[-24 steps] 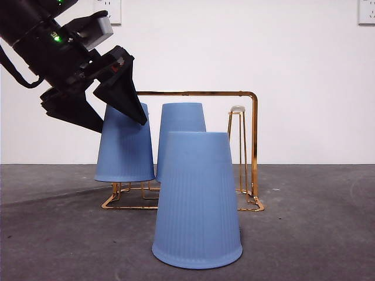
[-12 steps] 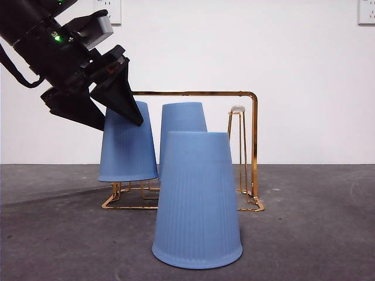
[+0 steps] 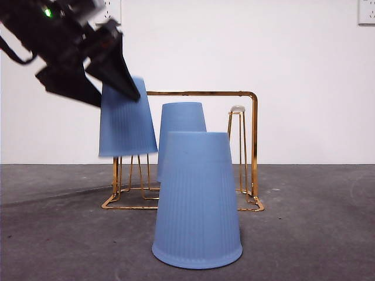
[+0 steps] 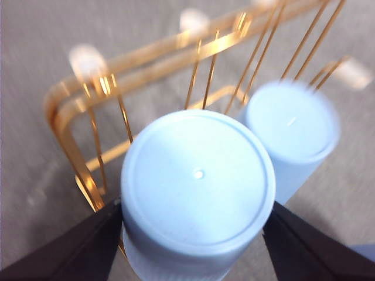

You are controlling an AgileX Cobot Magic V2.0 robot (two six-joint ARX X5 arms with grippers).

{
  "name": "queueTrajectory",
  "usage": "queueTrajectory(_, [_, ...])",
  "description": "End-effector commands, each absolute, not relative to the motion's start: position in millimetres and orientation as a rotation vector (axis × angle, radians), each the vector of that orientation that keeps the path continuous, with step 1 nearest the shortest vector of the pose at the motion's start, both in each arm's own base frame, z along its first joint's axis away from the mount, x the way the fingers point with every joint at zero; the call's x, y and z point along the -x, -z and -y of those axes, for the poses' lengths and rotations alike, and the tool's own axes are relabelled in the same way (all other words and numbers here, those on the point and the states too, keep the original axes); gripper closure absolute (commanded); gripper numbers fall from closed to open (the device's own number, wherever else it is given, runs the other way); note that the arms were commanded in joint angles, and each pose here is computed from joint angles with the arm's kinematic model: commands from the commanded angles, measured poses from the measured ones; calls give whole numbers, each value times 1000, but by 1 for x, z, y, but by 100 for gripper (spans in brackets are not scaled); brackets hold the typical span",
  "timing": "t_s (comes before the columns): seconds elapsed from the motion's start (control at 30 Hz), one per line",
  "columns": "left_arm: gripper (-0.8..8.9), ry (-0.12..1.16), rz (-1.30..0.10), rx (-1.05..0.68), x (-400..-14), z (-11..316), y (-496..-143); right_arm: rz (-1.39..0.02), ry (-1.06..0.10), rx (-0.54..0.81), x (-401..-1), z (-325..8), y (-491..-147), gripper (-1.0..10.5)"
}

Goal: The left arm pick up the left cup on cup holder and place it on desk, then the right arm insert the right cup into the first cup, and then the left arm insert the mid cup into the first cup

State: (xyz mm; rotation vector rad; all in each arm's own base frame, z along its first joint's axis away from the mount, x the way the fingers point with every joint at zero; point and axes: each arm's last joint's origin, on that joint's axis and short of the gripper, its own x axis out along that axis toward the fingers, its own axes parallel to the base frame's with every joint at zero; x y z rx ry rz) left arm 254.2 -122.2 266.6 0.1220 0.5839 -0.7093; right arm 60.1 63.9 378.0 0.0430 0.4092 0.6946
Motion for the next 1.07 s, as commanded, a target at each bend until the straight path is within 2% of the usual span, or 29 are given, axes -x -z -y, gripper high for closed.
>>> queueTrajectory(0.03, [483, 710, -522, -118, -250, 121, -283, -400, -702, -58, -60, -64, -383, 453])
queueTrajectory(0.4, [483, 711, -352, -106, -209, 102, -329, -399, -701, -59, -60, -64, -383, 453])
queueTrajectory(0.57, [483, 725, -333, -32, -181, 93, -346, -398, -698, -58, -60, -64, -383, 453])
queueTrajectory(0.77, [483, 896, -371, -28, -151, 97, -349, -394, -686, -57, -60, -64, -383, 453])
queueTrajectory(1.07, [483, 1106, -415, -115, -132, 129, -342, -392, -676, -56, -60, -64, -383, 453])
